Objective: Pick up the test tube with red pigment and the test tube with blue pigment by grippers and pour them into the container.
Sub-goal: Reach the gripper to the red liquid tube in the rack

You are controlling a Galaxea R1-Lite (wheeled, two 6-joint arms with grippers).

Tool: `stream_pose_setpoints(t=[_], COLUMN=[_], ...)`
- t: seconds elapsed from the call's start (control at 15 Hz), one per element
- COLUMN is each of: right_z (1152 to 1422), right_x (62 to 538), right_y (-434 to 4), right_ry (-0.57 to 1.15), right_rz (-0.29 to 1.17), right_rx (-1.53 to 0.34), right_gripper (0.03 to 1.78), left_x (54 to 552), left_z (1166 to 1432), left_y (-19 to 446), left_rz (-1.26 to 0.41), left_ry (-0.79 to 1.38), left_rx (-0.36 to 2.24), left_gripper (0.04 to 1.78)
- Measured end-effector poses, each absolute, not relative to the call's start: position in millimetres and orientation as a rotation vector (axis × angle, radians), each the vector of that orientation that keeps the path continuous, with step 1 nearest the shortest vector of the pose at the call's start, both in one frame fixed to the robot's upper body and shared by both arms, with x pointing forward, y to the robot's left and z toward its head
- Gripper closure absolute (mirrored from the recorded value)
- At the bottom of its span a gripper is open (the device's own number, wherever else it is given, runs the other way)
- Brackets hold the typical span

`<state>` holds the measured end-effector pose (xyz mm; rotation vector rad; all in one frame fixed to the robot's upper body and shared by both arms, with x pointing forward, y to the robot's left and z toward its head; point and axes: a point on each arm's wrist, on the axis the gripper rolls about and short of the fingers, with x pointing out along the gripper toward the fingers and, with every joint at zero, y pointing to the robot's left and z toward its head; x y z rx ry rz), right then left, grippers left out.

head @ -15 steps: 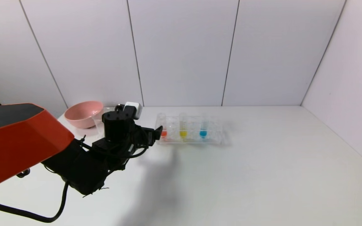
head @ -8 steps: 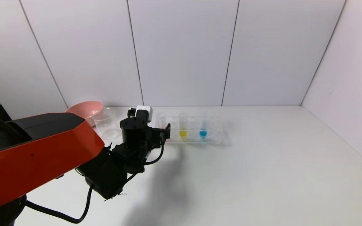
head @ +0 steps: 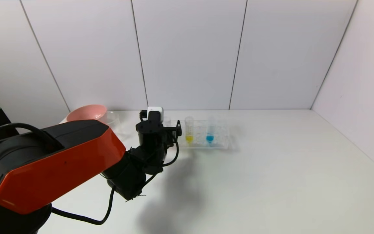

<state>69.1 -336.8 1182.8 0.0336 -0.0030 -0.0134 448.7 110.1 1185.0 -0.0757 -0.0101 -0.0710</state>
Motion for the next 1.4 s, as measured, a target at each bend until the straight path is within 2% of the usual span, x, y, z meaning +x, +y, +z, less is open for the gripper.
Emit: stream_pose_setpoints(t=[0.47,0.6,0.8,1.07,1.4], right_z=[1182.8,1182.8,1182.8,1182.8,1182.8], right_x=[69.1,69.1,69.1,69.1,69.1], right_y=[-336.8,-336.8,-336.8,-336.8,-336.8], right_ry=[-0.003,-0.003,-0.003,-0.003,-0.003], right_rz=[-0.014,-0.013,-0.014,-0.013,-0.013], right_rx=[0.034,0.034,0.034,0.034,0.033], right_gripper=[0.04,0.04,0.04,0.04,0.04], left_x=[452.6,452.9,453.1,453.6,455.0], left_z=[1177.4,1176.1,1175.2,1174.5,1173.9], left_y=[107.4,107.2,106.9,106.6,107.9], left_rz=[-0.071,-0.072,-0.078,-0.081,-0.077], left_ry=[-0.003,0.0,0.001,0.002,0.005], left_rx=[-0.064,-0.061,-0.061,-0.061,-0.06], left_gripper=[0.06,0.14,0.45,1.14,1.15])
